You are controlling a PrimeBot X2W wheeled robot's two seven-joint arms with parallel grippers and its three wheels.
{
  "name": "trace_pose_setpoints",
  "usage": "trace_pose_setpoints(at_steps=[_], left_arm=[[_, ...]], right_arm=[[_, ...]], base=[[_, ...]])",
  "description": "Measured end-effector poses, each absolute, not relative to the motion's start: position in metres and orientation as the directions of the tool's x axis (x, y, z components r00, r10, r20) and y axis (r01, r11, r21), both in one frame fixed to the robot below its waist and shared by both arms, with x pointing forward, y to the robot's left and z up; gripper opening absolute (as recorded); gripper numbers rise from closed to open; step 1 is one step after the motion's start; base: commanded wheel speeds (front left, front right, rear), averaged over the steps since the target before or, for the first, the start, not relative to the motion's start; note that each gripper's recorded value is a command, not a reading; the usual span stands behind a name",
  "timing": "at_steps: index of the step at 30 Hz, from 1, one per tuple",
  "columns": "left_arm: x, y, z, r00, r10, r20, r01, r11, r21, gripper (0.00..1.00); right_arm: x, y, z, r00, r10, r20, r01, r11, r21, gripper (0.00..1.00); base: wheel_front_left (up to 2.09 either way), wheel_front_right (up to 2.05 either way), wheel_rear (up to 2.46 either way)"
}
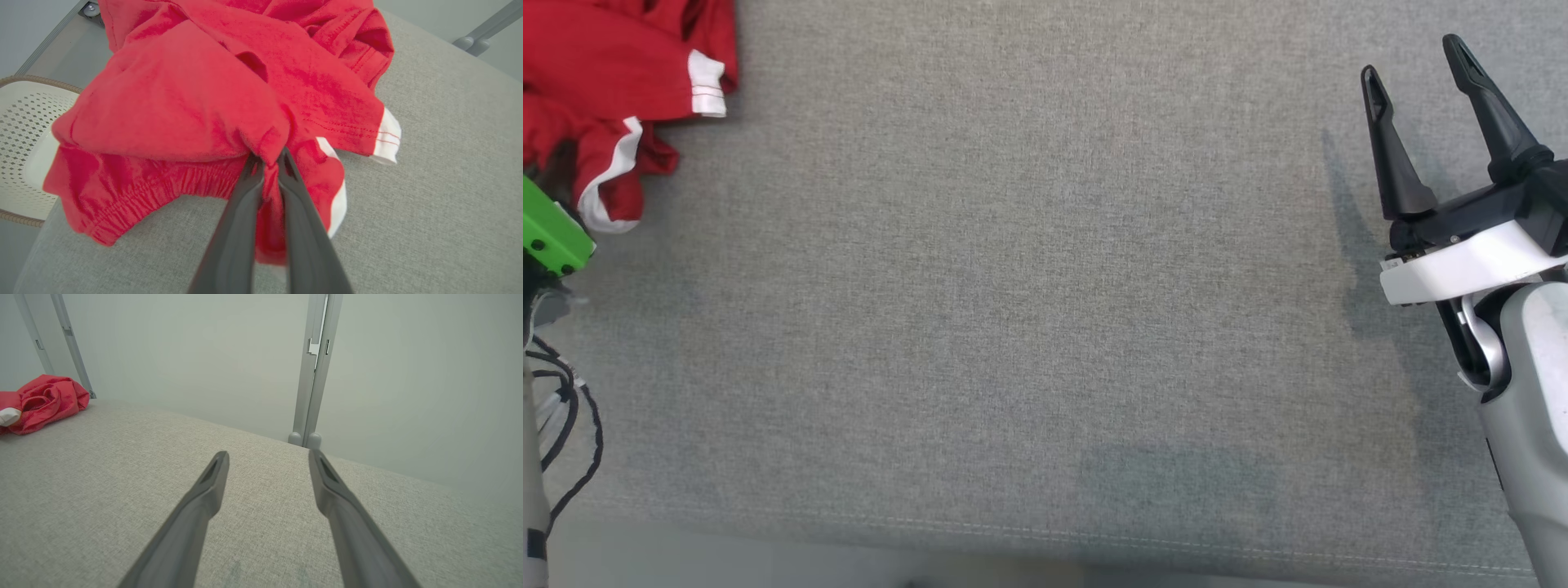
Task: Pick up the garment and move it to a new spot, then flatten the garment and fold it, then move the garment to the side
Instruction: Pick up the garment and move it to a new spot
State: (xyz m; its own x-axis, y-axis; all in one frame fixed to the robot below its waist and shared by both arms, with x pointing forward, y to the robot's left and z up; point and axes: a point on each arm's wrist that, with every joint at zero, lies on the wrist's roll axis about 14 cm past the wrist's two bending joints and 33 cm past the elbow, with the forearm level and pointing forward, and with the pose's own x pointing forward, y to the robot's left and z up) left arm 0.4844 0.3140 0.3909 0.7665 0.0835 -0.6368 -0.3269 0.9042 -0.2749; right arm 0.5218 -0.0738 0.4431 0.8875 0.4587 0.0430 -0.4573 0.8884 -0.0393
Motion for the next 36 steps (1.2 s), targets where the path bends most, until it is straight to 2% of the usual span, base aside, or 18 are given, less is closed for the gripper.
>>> trace_pose_setpoints(at_steps=[7, 14, 21, 22, 23, 28, 36], left_arm=[[0.499, 0.257, 0.436, 0.855, -0.087, -0.511, -0.122, 0.925, -0.361, 0.00], [0.489, 0.167, 0.462, 0.842, -0.314, -0.439, 0.100, 0.890, -0.444, 0.00], [0.465, 0.041, 0.480, 0.706, -0.602, -0.373, 0.362, 0.760, -0.540, 0.00], [0.465, 0.041, 0.480, 0.706, -0.602, -0.373, 0.362, 0.760, -0.540, 0.00], [0.458, 0.012, 0.487, 0.663, -0.660, -0.353, 0.421, 0.719, -0.553, 0.00], [0.443, -0.028, 0.493, 0.584, -0.736, -0.342, 0.518, 0.663, -0.541, 0.00], [0.407, -0.096, 0.498, 0.403, -0.850, -0.340, 0.675, 0.527, -0.516, 0.00]], right_arm=[[0.509, -0.067, 0.465, 0.886, 0.457, 0.074, -0.457, 0.889, -0.023, 1.00], [0.493, -0.060, 0.494, 0.882, 0.455, 0.122, -0.457, 0.889, -0.015, 1.00], [0.473, -0.085, 0.503, 0.913, 0.392, 0.117, -0.393, 0.919, -0.014, 1.00], [0.473, -0.085, 0.503, 0.913, 0.392, 0.117, -0.393, 0.919, -0.014, 1.00], [0.466, -0.094, 0.504, 0.924, 0.366, 0.113, -0.367, 0.930, -0.014, 1.00], [0.455, -0.116, 0.507, 0.945, 0.307, 0.109, -0.307, 0.952, -0.020, 1.00], [0.424, -0.165, 0.513, 0.982, 0.158, 0.101, -0.156, 0.987, -0.031, 1.00]], base=[[0.00, 0.00, 0.00], [0.00, 0.00, 0.00], [0.00, 0.00, 0.00], [0.00, 0.00, 0.00], [0.00, 0.00, 0.00], [0.00, 0.00, 0.00], [0.00, 0.00, 0.00]])
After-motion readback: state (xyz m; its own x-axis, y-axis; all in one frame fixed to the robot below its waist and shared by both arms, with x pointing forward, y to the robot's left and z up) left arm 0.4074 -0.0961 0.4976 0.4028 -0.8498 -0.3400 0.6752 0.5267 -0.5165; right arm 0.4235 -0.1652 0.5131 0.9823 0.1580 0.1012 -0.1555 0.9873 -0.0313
